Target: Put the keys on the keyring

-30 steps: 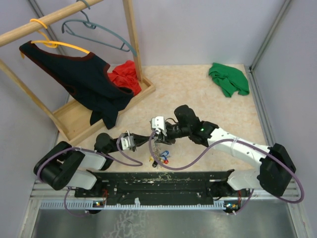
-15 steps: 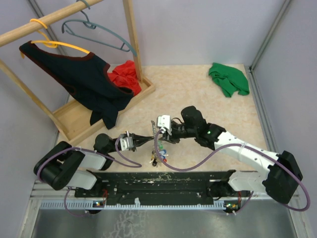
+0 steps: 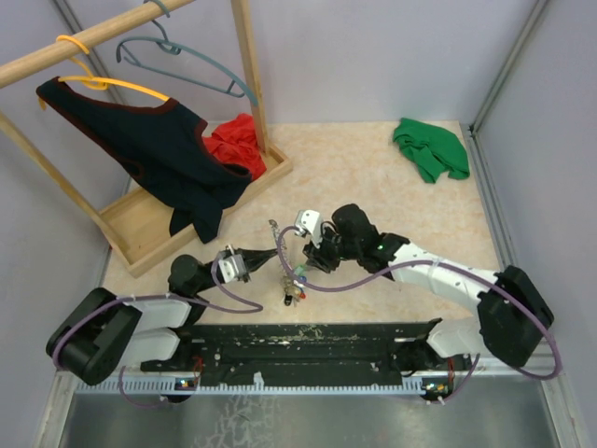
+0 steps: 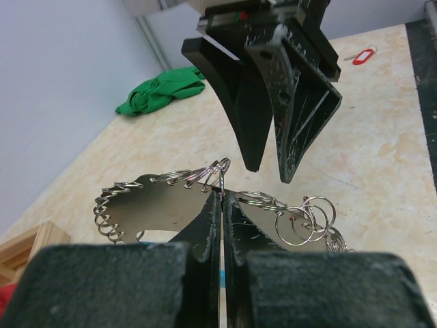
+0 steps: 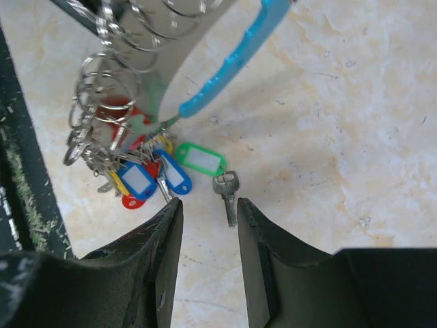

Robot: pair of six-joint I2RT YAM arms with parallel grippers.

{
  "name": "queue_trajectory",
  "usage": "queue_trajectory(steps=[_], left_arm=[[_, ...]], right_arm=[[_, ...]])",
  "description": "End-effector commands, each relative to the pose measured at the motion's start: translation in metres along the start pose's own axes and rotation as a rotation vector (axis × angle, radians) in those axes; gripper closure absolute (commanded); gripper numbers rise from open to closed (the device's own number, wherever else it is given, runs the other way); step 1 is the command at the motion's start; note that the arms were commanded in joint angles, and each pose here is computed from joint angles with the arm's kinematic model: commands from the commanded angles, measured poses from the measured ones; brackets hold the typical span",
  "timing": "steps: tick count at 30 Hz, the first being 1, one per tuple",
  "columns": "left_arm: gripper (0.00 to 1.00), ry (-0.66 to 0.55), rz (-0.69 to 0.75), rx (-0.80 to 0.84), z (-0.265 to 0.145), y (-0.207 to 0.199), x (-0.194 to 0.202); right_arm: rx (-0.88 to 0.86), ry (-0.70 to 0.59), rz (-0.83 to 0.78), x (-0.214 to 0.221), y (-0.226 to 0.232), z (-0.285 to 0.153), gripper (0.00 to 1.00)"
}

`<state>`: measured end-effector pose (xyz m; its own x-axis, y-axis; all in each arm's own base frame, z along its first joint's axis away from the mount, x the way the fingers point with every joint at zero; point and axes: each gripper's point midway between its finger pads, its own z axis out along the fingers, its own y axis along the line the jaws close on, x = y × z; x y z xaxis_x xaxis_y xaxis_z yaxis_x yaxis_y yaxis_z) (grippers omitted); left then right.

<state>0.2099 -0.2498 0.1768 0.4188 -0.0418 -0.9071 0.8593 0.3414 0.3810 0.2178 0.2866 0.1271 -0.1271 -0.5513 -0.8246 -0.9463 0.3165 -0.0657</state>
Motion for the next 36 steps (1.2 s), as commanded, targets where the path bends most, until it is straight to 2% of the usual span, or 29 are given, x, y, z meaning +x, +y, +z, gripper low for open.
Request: queue_trajectory(steps=[1,13,17,23,30,36], left_arm=[[1.00,0.031,0.018,-0.087,-0.009,0.011,0.004],[1.00,0.028,0.037,-0.124,-0.015,0.014,0.004],[1.00,0.032,0.036,-0.122,-0.015,0.014,0.005],[1.00,0.031,0.033,-0.109,-0.013,0.013,0.006],[1.00,0.025,0.031,-0.096,-0.011,0.011,0.005],[1.00,0.027,0.029,-0.089,-0.010,0.010,0.005]], right_arm=[[0.064,-0.023,0.044,-0.003,-0.022,0.018,0.62],[-0.007,0.000,0.101,0.018,-0.021,0.065,0.69],[-0.024,0.045,0.118,0.032,-0.020,0.075,0.72],[-0.022,0.064,0.125,0.042,-0.020,0.081,0.79],[-0.019,0.076,0.115,0.043,-0.021,0.080,1.00],[0.015,0.150,0.131,0.047,-0.023,0.061,1.00]])
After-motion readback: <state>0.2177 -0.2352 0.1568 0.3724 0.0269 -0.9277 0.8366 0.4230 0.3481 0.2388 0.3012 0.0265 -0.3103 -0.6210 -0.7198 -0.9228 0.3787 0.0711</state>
